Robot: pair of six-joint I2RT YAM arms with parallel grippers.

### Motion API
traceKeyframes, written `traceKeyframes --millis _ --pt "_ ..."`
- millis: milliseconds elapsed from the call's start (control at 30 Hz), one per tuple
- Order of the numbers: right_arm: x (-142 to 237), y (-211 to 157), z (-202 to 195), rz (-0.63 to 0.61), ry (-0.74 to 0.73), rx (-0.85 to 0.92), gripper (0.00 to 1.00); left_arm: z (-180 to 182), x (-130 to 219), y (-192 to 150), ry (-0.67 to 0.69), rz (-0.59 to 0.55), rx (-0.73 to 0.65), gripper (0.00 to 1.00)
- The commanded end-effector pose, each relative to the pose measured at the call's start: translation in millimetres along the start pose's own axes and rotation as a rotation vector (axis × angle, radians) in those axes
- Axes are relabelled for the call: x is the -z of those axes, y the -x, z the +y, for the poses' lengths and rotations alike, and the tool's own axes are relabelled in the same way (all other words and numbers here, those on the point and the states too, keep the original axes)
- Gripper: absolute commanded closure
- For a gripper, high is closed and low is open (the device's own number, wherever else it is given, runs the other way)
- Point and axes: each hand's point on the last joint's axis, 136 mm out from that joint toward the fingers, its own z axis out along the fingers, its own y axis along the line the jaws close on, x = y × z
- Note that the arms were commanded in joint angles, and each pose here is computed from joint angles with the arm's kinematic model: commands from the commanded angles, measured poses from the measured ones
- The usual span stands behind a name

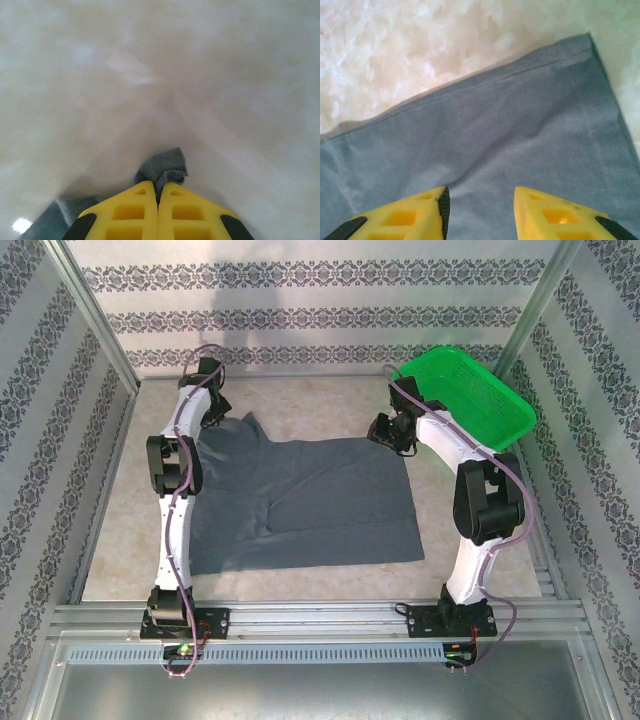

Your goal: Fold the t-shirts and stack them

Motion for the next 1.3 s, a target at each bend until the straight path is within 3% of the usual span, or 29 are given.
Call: traceKeyframes --millis 0,333,633,1000,1200,1267 --pt "-16.6 20.6 -10.2 -0.069 -0.102 -0.011 0.61 37.0 24.5 21.7 0.039 -0.025 0.048 1.00" --pt "-60.8 47.4 -17.1 -0.096 -0.301 -0.042 0.58 56.9 32.0 42.7 -0.061 -0.023 0.086 1.00" --pt "-88.1 67.7 1.1 -0.083 -0.279 0.046 0.57 32.9 29.3 41.4 -0.174 0.000 0.085 1.00" --pt "-108.6 66.6 -22.8 -0.012 -0.389 0.005 0.58 -7.9 41.3 42.1 -0.327 0.003 0.066 1.00" --pt "-115.2 67.0 -24.3 0.018 -0.401 -0.007 0.65 -8.8 40.8 33.4 -0.342 0.033 0.073 1.00" --pt "-116.1 67.0 -25.3 0.026 -0.396 -0.018 0.72 -12.8 39.1 29.8 -0.373 0.043 0.086 1.00"
